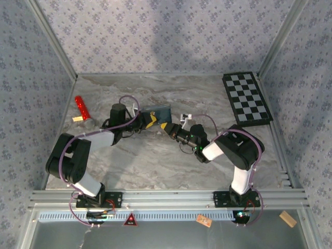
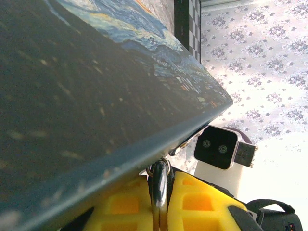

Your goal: Unlock the padlock with the key

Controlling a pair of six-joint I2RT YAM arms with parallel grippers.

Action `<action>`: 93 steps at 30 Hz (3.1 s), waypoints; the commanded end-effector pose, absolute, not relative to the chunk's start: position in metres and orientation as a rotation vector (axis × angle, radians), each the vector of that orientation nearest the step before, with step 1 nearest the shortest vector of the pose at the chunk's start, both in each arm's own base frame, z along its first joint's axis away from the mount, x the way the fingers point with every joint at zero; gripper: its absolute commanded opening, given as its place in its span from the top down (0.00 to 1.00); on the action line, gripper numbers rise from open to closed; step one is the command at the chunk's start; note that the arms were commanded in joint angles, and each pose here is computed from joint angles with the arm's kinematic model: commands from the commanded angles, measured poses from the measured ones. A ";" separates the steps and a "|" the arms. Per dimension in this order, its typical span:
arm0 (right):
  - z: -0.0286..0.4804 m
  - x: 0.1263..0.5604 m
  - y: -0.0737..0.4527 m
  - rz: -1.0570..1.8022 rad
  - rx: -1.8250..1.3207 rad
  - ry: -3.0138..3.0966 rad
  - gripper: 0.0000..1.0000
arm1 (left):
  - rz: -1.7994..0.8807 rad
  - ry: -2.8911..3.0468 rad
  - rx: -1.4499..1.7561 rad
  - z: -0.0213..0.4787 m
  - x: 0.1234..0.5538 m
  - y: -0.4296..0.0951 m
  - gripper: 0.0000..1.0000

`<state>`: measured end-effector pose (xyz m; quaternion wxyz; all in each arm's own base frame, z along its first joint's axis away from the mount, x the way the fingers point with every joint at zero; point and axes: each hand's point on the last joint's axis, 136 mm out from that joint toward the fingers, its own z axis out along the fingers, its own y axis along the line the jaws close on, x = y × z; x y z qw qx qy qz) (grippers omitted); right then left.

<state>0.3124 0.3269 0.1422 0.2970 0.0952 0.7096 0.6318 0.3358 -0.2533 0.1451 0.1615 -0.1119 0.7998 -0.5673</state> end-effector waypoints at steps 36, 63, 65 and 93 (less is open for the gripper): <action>0.186 0.320 0.315 1.767 0.123 1.779 1.00 | -1.866 2.118 0.050 0.226 0.294 -0.292 1.00; 0.200 0.321 0.323 1.853 0.160 1.768 1.00 | -1.967 2.030 0.131 0.255 0.272 -0.322 1.00; 0.208 0.321 0.319 1.851 0.159 1.743 1.00 | -1.972 2.025 0.127 0.255 0.272 -0.322 1.00; 0.186 0.306 0.325 1.772 0.075 1.785 1.00 | -1.747 2.206 0.150 0.212 0.282 -0.308 1.00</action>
